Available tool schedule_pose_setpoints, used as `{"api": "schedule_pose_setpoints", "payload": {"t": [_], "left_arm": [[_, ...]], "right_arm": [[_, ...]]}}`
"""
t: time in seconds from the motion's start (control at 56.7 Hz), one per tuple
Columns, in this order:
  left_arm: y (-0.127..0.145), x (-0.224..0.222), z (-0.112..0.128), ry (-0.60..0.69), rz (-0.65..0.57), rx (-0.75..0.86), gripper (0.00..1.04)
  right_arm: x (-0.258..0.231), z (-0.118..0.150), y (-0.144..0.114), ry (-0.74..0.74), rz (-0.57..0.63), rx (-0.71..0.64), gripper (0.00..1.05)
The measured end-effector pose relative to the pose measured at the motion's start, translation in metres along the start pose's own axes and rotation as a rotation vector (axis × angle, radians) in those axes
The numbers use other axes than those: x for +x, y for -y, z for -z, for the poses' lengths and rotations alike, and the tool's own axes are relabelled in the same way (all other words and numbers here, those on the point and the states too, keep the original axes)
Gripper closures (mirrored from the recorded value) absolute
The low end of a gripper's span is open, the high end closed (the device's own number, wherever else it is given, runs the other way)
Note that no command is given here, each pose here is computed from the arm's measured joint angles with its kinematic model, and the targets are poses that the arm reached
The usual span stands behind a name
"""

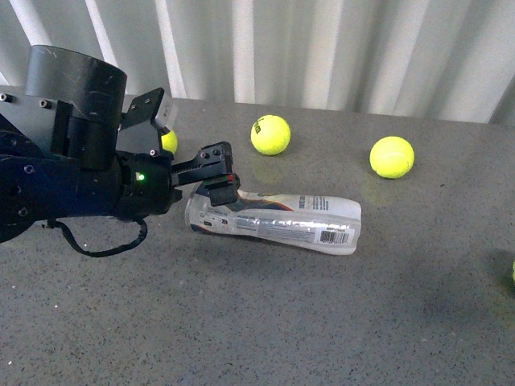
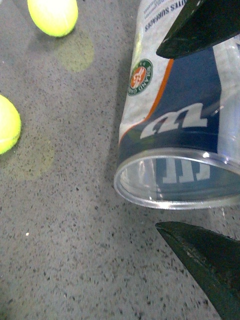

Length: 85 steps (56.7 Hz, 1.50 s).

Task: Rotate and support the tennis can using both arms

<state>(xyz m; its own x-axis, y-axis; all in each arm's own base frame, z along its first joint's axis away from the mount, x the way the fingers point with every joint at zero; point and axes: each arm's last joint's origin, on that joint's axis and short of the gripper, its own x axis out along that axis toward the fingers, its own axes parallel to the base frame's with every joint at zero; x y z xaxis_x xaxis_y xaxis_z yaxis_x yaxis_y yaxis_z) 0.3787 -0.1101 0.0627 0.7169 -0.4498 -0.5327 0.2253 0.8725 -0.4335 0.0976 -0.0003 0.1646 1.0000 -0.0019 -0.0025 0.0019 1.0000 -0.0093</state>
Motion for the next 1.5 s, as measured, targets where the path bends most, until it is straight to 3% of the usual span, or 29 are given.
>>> {"api": "schedule_pose_setpoints", "payload": {"t": [0.159, 0.335, 0.599, 0.758, 0.934, 1.111, 1.164, 1.216, 1.287, 1.375, 1.428, 1.499], "left_arm": [[0.003, 0.005, 0.004, 0.004, 0.05, -0.069, 0.09], [0.005, 0.007, 0.008, -0.01, 0.069, -0.106, 0.38], [0.005, 0.003, 0.01, -0.022, 0.092, -0.126, 0.9], [0.018, -0.02, -0.001, -0.018, 0.239, -0.154, 0.99], [0.057, -0.067, -0.028, -0.036, 0.449, -0.05, 1.0], [0.115, -0.129, -0.065, -0.06, 0.659, 0.231, 1.0], [0.129, -0.142, -0.074, -0.051, 0.664, 0.325, 1.0], [0.145, -0.154, -0.085, -0.044, 0.637, 0.473, 1.0], [0.166, -0.163, -0.098, -0.083, 0.507, 0.738, 1.0], [0.179, -0.161, -0.099, -0.179, 0.4, 1.065, 1.0], [0.183, -0.158, -0.099, -0.222, 0.37, 1.183, 1.0], [0.192, -0.148, -0.103, -0.272, 0.293, 1.478, 1.0]], "right_arm": [[0.0, 0.0, 0.0, 0.0, 0.0, 0.0, 0.07], [0.0, 0.0, 0.0, 0.0, 0.0, 0.0, 0.07], [0.0, 0.0, 0.0, 0.0, 0.0, 0.0, 0.07], [0.0, 0.0, 0.0, 0.0, 0.0, 0.0, 0.07], [0.0, 0.0, 0.0, 0.0, 0.0, 0.0, 0.07], [0.0, 0.0, 0.0, 0.0, 0.0, 0.0, 0.07], [0.0, 0.0, 0.0, 0.0, 0.0, 0.0, 0.07], [0.0, 0.0, 0.0, 0.0, 0.0, 0.0, 0.07], [0.0, 0.0, 0.0, 0.0, 0.0, 0.0, 0.07], [0.0, 0.0, 0.0, 0.0, 0.0, 0.0, 0.07], [0.0, 0.0, 0.0, 0.0, 0.0, 0.0, 0.07], [0.0, 0.0, 0.0, 0.0, 0.0, 0.0, 0.07]]}}
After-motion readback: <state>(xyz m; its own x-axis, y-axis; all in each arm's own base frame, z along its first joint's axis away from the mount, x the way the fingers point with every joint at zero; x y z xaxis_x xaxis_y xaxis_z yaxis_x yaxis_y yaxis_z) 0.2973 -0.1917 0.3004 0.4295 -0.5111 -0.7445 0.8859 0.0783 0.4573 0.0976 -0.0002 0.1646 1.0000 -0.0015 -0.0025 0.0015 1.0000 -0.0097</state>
